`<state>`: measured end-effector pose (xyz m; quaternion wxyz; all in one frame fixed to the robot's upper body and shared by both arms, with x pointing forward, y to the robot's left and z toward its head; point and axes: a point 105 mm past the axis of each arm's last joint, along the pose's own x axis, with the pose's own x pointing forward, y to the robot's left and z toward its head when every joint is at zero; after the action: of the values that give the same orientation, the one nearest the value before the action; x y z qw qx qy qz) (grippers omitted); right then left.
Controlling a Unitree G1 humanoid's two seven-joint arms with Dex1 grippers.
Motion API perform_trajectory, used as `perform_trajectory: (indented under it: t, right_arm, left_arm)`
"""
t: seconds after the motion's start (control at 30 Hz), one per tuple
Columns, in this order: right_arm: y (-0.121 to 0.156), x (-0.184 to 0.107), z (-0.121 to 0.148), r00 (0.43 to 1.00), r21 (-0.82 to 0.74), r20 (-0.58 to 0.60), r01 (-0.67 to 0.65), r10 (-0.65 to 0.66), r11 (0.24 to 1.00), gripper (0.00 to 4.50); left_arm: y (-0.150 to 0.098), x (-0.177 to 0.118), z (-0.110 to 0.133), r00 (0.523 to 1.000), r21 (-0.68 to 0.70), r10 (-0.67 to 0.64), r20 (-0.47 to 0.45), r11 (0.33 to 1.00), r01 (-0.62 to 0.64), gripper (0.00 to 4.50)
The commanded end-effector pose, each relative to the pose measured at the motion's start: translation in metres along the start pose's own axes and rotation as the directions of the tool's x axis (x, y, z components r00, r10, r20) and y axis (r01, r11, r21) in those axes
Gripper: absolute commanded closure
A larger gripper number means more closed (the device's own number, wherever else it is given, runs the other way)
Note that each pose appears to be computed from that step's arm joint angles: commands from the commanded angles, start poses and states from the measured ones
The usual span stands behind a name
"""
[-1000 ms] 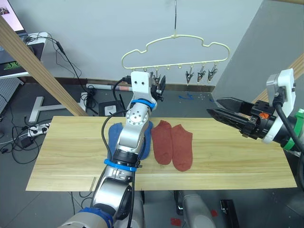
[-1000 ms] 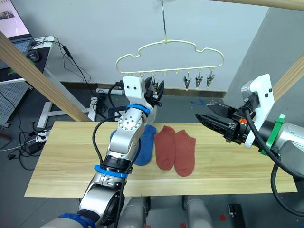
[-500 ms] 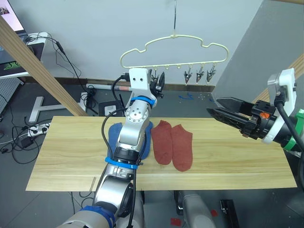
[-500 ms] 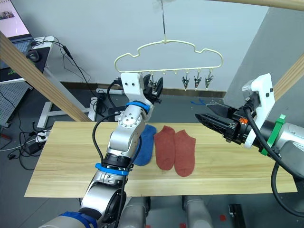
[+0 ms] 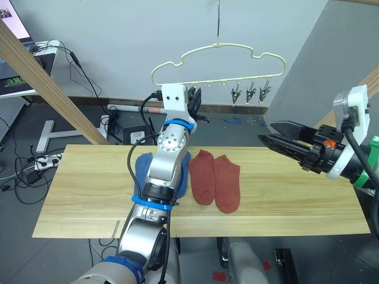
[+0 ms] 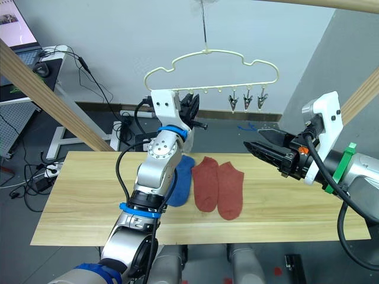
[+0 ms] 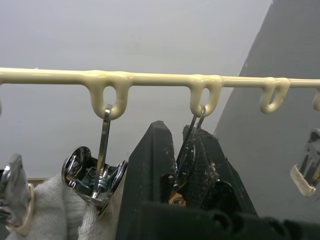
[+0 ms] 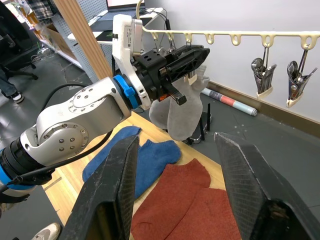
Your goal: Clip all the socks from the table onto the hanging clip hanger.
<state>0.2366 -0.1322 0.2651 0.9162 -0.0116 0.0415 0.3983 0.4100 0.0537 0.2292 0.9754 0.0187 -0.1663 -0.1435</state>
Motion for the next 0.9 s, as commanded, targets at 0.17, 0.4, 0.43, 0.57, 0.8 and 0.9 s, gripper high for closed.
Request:
perform_trajectory:
  t: [0.17, 0.4, 0.43, 0.57, 0.8, 0.9]
  right_arm:
    - [0.006, 0.003, 0.004, 0.999, -0.017, 0.029, -0.019, 0.019, 1.000, 1.98]
    - [0.009, 0.024, -0.014, 1.000, 0.028, 0.002, -0.018, 0.018, 0.999, 1.98]
    - [0.009, 0.027, -0.018, 1.000, 0.032, -0.010, -0.014, 0.015, 0.999, 1.98]
    - [0.007, 0.039, -0.037, 0.997, 0.023, -0.074, 0.007, -0.005, 1.000, 1.98]
    - [-0.014, 0.061, -0.085, 0.958, -0.049, -0.264, 0.103, -0.112, 0.993, 1.07]
    - [-0.025, 0.072, -0.110, 0.924, -0.084, -0.347, 0.139, -0.159, 0.987, 0.03]
  left_arm:
    - [0.003, 0.000, 0.022, 0.999, -0.119, -0.043, 0.019, 0.992, 0.045, 4.24]
    - [0.010, -0.006, 0.032, 0.974, -0.359, -0.208, -0.089, 0.919, 0.164, 4.24]
    - [0.010, -0.006, 0.034, 0.969, -0.387, -0.227, -0.097, 0.906, 0.174, 4.24]
    - [0.010, -0.009, 0.044, 0.953, -0.452, -0.281, -0.114, 0.869, 0.202, 4.24]
    - [0.011, -0.008, 0.053, 0.942, -0.478, -0.307, -0.138, 0.853, 0.208, 4.24]
    - [0.013, -0.008, 0.050, 0.936, -0.497, -0.311, -0.167, 0.846, 0.192, 4.24]
